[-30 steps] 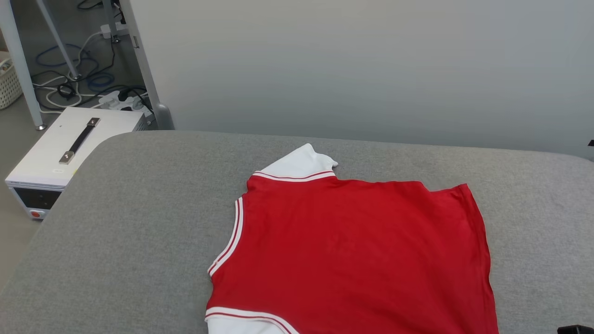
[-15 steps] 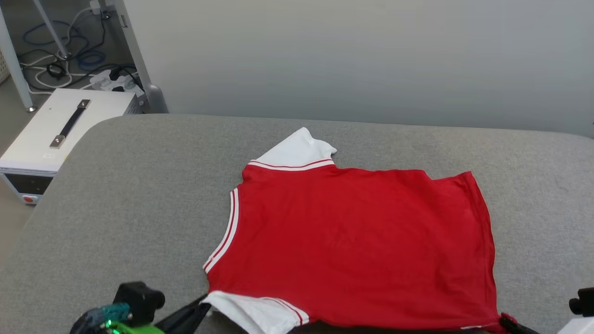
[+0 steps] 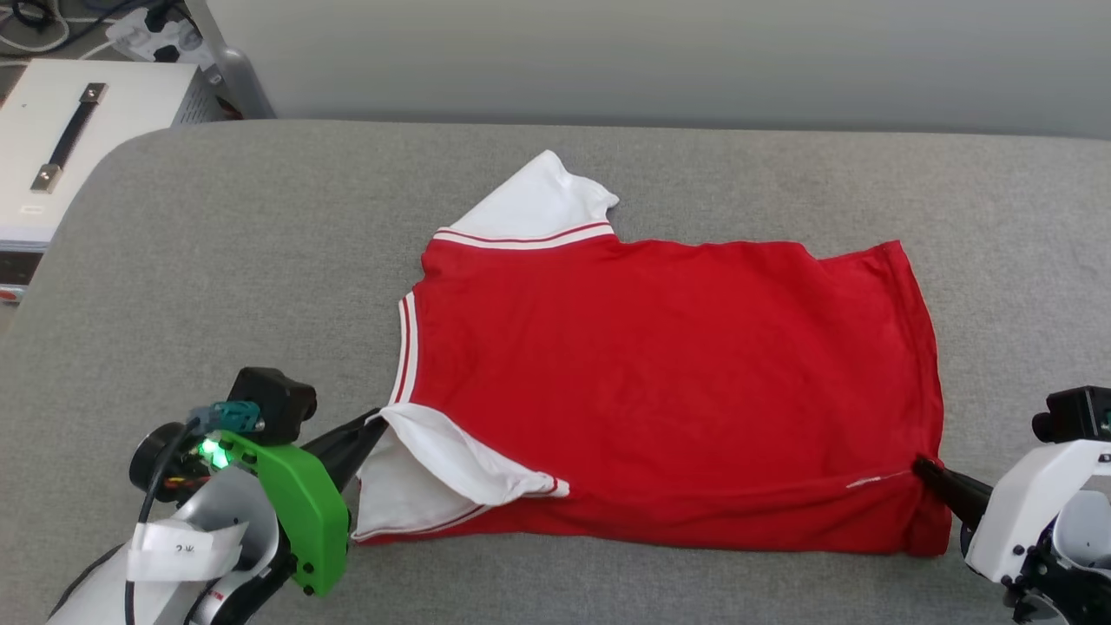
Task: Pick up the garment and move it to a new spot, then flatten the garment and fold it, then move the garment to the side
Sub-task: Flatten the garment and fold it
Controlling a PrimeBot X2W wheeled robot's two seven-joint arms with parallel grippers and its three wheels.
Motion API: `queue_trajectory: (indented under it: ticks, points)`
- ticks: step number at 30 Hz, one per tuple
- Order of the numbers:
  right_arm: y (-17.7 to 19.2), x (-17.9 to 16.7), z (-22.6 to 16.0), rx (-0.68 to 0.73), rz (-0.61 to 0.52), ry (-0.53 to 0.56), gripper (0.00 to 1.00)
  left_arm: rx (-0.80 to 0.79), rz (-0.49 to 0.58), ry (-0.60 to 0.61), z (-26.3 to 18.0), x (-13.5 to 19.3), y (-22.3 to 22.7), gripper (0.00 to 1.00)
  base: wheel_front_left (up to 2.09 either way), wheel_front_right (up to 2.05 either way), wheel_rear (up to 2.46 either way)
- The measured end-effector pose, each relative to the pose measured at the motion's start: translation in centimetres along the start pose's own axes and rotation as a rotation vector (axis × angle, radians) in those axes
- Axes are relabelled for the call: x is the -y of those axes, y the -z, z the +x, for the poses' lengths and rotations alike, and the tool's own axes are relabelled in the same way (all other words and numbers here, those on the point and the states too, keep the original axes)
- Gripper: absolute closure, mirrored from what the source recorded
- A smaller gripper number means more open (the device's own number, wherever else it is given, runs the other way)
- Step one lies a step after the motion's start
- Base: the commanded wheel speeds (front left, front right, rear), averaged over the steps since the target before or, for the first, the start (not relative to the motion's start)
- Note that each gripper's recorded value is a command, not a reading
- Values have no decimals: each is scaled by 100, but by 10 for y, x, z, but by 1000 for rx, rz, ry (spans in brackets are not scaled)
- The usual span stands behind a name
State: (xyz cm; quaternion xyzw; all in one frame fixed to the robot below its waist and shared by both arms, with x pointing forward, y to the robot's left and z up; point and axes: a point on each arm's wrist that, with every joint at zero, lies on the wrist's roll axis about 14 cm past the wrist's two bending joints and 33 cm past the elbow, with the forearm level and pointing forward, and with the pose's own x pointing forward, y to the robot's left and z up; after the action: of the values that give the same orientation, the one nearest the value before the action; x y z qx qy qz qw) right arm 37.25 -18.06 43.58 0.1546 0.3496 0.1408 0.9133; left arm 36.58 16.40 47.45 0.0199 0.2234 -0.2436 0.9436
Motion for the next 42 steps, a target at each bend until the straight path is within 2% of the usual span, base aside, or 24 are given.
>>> queue_trajectory:
  ticks: [7,16,17,18,19,20,25,32,37,42]
  points:
    - [3,12,23,-57,5,40,100,-94,-14,-21,28,-19,22,100,0,0,0]
    - [14,22,39,-112,11,70,100,-171,-8,-21,54,-25,45,100,0,0,0]
    - [14,22,40,-113,10,71,100,-174,-9,-22,56,-25,47,59,0,0,0]
    - [14,22,40,-111,5,73,94,-171,-7,-21,58,-24,47,0,0,0,0]
    - [14,22,40,-106,1,73,35,-169,-9,-23,59,-24,48,0,0,0,0]
    - [12,22,40,-93,-8,77,0,-163,-13,-23,60,-23,48,0,0,0,0]
    - [1,14,37,-25,-44,65,0,-93,-38,-52,61,-24,38,0,0,0,0]
    - [-19,2,13,73,-210,65,0,61,-143,-134,50,-26,5,0,0,0,0]
    - [-16,-2,-9,95,-246,81,0,55,-258,-189,29,-17,13,0,0,0,0]
    - [-3,0,-25,50,-263,126,0,13,-304,-228,9,-5,24,0,0,0,0]
